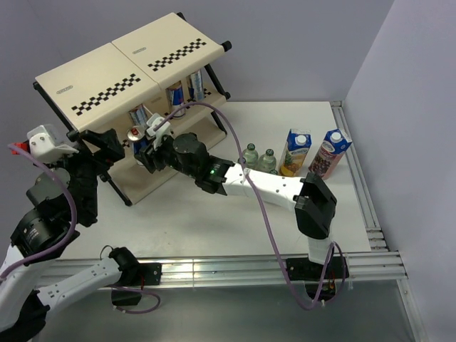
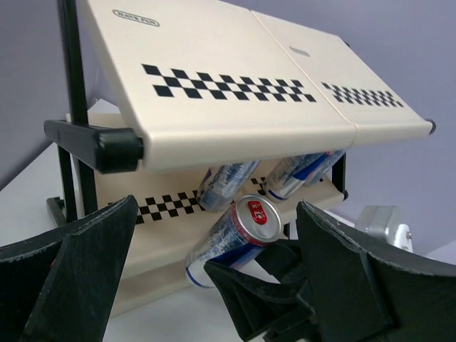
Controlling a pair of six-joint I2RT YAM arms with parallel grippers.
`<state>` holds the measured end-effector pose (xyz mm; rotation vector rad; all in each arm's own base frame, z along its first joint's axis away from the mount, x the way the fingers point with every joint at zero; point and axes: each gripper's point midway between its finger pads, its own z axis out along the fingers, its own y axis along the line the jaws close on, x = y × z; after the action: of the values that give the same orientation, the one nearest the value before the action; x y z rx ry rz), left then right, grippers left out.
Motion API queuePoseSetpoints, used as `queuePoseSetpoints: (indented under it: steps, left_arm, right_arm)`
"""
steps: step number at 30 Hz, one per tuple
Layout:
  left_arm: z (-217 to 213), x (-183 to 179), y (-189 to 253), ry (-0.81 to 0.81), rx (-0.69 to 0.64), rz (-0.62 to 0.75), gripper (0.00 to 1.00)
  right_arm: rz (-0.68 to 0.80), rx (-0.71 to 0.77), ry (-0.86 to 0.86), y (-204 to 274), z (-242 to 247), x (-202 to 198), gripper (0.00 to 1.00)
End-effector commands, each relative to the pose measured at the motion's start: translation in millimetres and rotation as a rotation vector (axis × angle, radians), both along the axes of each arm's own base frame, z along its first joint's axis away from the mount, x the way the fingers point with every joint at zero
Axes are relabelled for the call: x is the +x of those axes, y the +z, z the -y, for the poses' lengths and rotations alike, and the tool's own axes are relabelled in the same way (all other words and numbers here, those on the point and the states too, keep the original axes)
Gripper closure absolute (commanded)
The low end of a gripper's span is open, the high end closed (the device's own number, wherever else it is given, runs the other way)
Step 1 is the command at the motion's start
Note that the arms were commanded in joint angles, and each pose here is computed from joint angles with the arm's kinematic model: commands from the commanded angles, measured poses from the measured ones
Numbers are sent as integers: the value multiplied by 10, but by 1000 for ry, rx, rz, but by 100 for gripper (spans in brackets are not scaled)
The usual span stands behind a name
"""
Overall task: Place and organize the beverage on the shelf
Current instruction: Place the drink on the shelf.
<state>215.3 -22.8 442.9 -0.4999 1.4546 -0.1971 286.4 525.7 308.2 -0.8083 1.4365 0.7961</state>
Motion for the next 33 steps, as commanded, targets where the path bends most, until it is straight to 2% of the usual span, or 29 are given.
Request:
queuePoseSetpoints:
  steps: [1,8,10,14,23,28,33]
  left_arm:
    - [-56,-21,115,-27,-59,74,0]
    - [-391,-136,50,93,-72,105,1]
    - [-485,-162,24,140,-80,109,1]
    - [-597,-247,41,172,-96,146,0]
    - [-554,-144,-11,166,-68,127,0]
    - [-591,-138,-15,181,-70,138,1]
    - [-631,-153,-8,190,-71,165,0]
  right_arm:
    - [87,161,28,725,-47,-41,100]
    - [72,192,83,839,-141,-117,100]
    - [54,160,82,694,-247,-63,100]
    - [59,153,79,744,-386,26,100]
    - [62,118,47,661,-514,164,100]
    - [43,77,44,427,-689,279,100]
    - [33,98,38,343,-762,321,100]
